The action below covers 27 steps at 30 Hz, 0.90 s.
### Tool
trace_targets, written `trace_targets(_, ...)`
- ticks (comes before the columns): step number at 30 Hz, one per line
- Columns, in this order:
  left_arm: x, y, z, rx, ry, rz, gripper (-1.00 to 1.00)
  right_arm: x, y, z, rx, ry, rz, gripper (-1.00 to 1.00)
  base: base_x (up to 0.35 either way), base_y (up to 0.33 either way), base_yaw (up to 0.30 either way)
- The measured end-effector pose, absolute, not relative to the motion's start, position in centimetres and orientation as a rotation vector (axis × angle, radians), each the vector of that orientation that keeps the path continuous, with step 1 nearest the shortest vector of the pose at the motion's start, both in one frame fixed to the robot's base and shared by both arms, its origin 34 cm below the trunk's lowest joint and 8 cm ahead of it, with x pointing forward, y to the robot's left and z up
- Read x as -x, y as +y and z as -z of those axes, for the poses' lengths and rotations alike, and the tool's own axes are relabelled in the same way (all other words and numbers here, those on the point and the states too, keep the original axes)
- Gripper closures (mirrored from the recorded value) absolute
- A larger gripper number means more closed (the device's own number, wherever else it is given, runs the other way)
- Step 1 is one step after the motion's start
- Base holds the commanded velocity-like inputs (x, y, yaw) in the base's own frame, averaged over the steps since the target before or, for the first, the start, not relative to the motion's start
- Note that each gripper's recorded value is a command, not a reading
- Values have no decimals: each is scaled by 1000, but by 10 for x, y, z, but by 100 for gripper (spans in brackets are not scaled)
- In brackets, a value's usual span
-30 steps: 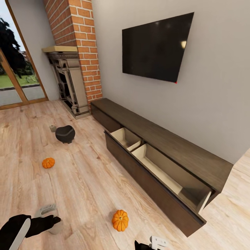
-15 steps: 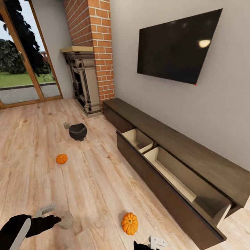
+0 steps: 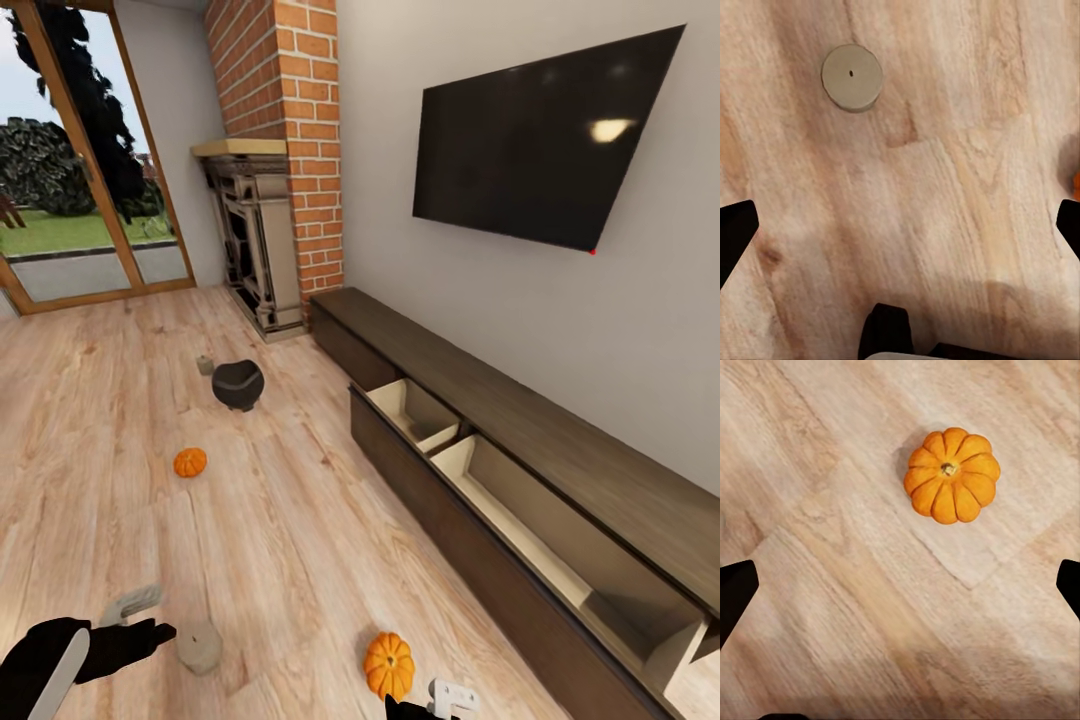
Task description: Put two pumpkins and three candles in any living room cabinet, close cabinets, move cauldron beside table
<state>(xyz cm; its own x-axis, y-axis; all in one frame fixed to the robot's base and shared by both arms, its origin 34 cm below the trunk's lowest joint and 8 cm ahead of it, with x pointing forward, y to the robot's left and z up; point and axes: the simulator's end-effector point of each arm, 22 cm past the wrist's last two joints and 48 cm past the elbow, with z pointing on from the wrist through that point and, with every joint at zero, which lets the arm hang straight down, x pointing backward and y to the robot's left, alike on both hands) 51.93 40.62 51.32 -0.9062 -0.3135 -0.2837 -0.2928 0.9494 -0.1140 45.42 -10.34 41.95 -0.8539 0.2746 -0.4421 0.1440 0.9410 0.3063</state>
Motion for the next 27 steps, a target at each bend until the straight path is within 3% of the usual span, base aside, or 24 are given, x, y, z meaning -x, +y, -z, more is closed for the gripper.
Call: trace_targets(27,-520,403,-513,440,2801,104,-100,-455,-102,-421,-303,2598,-364,-100,59,69,0)
